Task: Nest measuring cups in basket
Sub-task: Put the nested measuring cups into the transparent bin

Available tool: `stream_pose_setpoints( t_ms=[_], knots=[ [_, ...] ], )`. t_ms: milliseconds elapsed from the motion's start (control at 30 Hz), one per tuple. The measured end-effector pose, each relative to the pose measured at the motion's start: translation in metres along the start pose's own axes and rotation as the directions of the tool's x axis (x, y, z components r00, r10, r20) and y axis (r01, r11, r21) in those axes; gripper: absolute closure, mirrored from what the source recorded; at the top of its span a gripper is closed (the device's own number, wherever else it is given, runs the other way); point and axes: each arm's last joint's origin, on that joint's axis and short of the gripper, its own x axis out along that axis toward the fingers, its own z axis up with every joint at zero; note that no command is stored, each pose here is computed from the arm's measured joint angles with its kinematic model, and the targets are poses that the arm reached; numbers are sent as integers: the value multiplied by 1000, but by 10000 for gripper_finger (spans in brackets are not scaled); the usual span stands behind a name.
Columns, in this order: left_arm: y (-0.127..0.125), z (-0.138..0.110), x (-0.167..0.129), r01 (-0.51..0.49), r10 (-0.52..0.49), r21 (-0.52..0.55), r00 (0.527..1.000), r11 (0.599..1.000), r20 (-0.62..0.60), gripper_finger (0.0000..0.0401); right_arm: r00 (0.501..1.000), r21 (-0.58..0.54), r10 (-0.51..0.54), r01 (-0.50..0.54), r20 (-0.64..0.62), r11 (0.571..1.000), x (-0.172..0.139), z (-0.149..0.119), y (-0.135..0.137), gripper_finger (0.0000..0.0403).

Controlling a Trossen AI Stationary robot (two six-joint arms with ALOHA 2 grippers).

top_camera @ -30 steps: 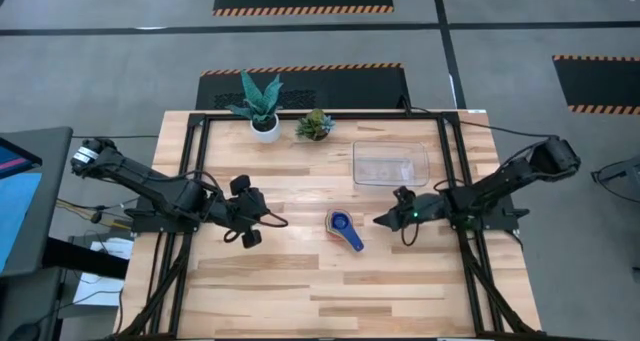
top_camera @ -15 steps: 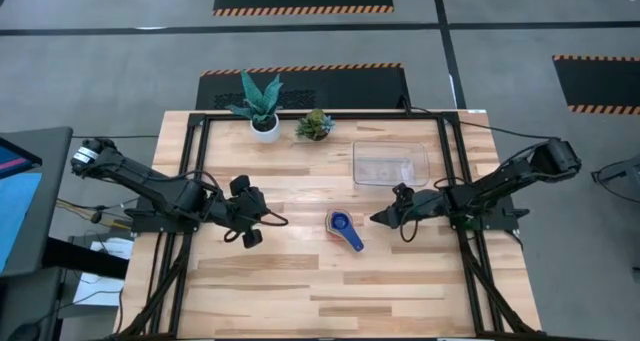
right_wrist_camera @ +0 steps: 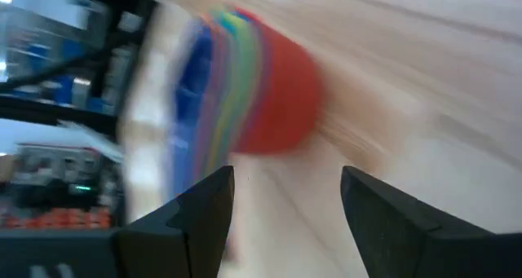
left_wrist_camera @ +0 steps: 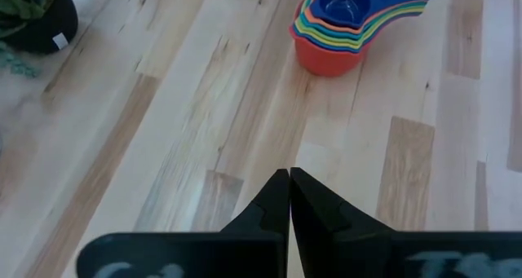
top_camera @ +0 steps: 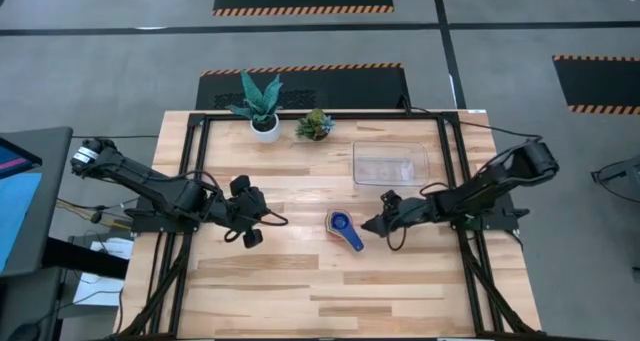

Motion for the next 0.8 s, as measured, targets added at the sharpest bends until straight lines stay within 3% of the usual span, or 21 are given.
stream_pose_setpoints(
  t_ms=[167, 467, 800],
  knots=[
    [0, 0, 0, 1, -1, 6, 1000, 1000, 0, 401, 993, -47, 110, -108, 40, 993, 13, 2, 13, 153],
    [0, 0, 0, 1, -1, 9, 1000, 1000, 1, 401, 989, -18, 112, -114, -94, 993, 36, -5, 14, 153],
    [0, -1, 0, -3, 3, 13, 1000, 1000, -6, 401, 984, -46, 154, -159, -89, 986, 47, -2, 29, 153]
  ],
)
